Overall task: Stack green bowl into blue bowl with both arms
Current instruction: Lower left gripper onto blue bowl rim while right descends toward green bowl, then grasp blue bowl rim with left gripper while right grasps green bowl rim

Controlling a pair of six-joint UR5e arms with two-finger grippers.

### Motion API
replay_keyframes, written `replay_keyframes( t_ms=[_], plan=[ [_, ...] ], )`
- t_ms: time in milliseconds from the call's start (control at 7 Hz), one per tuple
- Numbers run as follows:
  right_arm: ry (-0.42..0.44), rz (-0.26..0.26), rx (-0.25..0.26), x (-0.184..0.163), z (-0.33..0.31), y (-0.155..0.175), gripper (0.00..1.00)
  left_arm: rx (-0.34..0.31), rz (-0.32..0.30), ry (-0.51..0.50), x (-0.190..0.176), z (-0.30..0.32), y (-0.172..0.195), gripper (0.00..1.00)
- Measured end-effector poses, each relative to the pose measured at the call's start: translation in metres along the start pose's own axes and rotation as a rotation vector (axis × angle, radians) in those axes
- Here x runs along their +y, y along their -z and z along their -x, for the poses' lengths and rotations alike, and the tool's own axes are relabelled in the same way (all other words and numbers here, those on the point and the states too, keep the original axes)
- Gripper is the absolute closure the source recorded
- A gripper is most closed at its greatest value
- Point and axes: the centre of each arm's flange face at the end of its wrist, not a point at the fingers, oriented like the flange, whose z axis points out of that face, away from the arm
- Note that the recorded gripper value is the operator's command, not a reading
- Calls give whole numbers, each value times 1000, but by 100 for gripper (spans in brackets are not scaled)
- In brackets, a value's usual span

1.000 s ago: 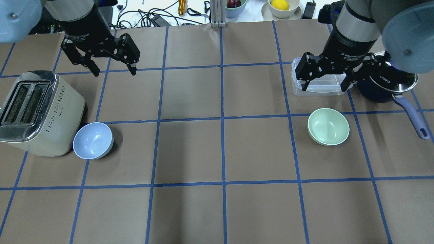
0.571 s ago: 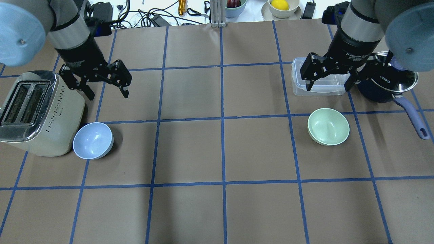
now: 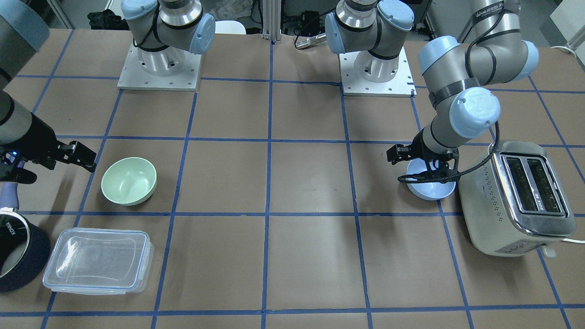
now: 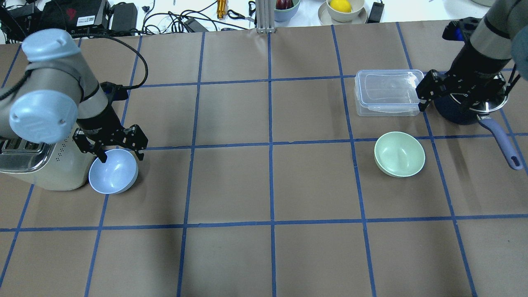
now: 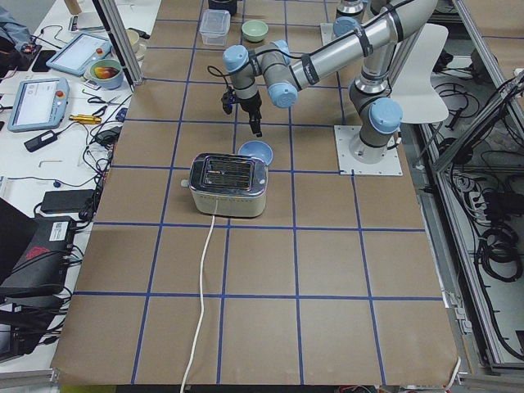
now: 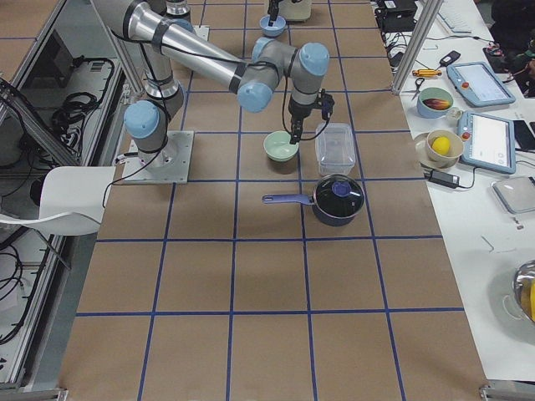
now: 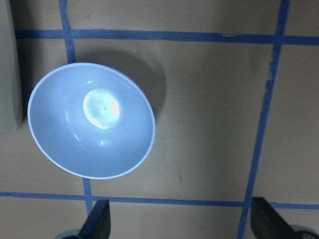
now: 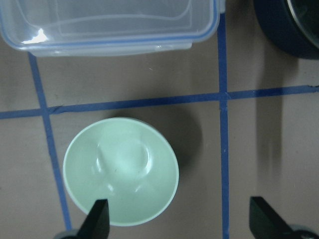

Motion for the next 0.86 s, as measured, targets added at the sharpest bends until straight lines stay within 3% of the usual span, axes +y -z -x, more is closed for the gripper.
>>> replay_keyframes(
  t_ms=[143,286,429,571,857],
  plan=[
    [9,-3,-4,2,-8,-37,0,-3,7,-15,-1,-1,-24,62],
    [14,18,-15,6,-9,-66,4,-8,8,-29,-6,-2,-38,100],
    [17,52,-29,7,-10,-91,47,-11,2,-46,-11,-1,-44,100],
    [19,78,-38,5,-11,-109,99,-15,-8,-58,-14,-1,-44,100],
    [23,94,-42,3,-12,-122,100,-64,-37,-64,-21,-8,-31,100]
  ],
)
